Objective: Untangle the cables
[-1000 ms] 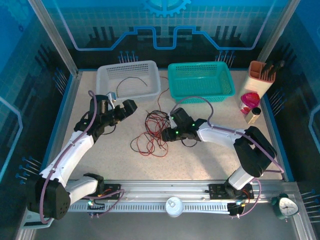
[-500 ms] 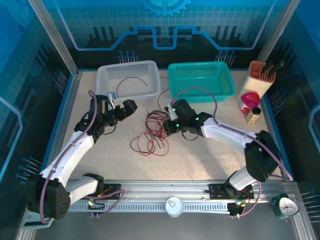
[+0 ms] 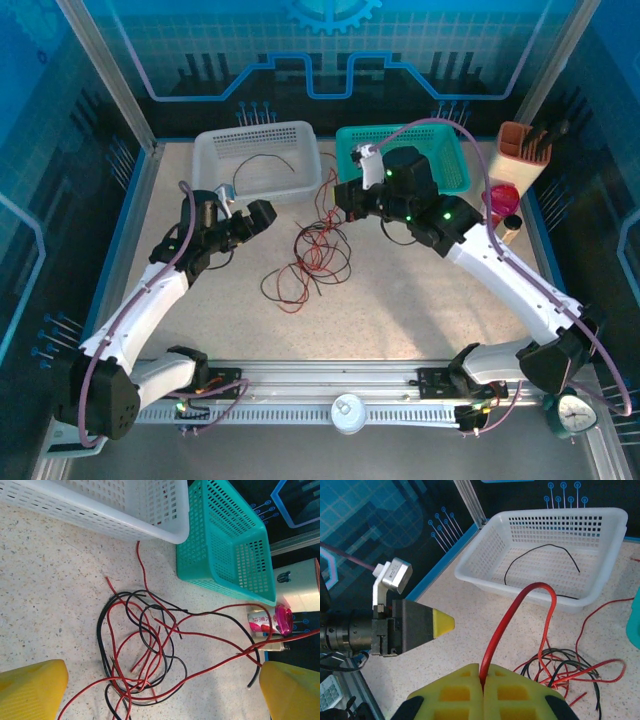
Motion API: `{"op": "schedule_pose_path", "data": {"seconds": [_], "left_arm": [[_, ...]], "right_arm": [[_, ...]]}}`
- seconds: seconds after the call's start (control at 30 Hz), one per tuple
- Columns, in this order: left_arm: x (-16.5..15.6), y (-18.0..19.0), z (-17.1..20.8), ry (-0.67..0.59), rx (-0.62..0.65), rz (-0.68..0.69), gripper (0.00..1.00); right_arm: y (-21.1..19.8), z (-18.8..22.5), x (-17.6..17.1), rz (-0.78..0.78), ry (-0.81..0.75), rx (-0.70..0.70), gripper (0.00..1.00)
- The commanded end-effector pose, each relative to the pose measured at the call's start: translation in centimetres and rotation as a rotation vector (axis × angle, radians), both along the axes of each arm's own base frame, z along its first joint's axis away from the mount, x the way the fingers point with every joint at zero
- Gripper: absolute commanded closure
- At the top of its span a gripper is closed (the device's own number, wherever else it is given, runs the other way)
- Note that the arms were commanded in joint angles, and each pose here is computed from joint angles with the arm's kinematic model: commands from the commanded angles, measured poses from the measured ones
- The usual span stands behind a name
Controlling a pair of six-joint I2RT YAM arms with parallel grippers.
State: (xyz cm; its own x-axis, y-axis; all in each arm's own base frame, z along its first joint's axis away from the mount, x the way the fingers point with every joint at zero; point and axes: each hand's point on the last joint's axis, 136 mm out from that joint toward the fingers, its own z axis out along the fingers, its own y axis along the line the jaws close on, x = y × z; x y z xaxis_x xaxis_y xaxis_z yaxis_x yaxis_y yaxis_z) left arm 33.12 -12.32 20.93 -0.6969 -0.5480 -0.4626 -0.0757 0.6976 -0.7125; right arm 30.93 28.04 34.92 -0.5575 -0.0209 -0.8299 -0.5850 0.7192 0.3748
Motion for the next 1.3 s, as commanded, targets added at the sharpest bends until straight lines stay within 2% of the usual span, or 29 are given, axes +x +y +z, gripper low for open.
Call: {"op": "schedule_pose_path", "data": {"seconds": [0.0,0.43,0.6,0.67,0.93,1.1,1.27], "left_arm": [[0.1,-0.9,2.4,-0.073,-0.013,-0.045,0.01],[-0.1,-4.3,7.0,-0.191,-0.035,-0.174,0.01],[-0.2,-5.8,9.2,-0.247,-0.027,-0.226,0.01],[-0.1,-6.2,10.0,-0.265,-0.026,-0.234,0.01],[0.4,-8.4,13.0,-0.348,-0.014,-0.301,0.07],[0.9,-10.0,13.6,-0.373,0.040,-0.347,0.12],[1.3,-11.1,13.7,-0.390,0.064,-0.366,0.12]], "right_arm": [[-0.7,3.0,-0.6,0.018,-0.049,0.024,1.00],[-1.6,9.9,-1.8,0.064,-0.162,0.140,1.00],[-2.4,13.5,-3.7,0.140,-0.364,0.199,1.00],[-3.2,14.4,-3.8,0.134,-0.387,0.219,1.00],[-3.1,13.6,-3.2,0.153,-0.312,0.227,1.00],[-2.5,12.5,-3.5,0.201,-0.256,0.211,1.00],[-2.0,10.7,-3.5,0.239,-0.195,0.182,1.00]]}}
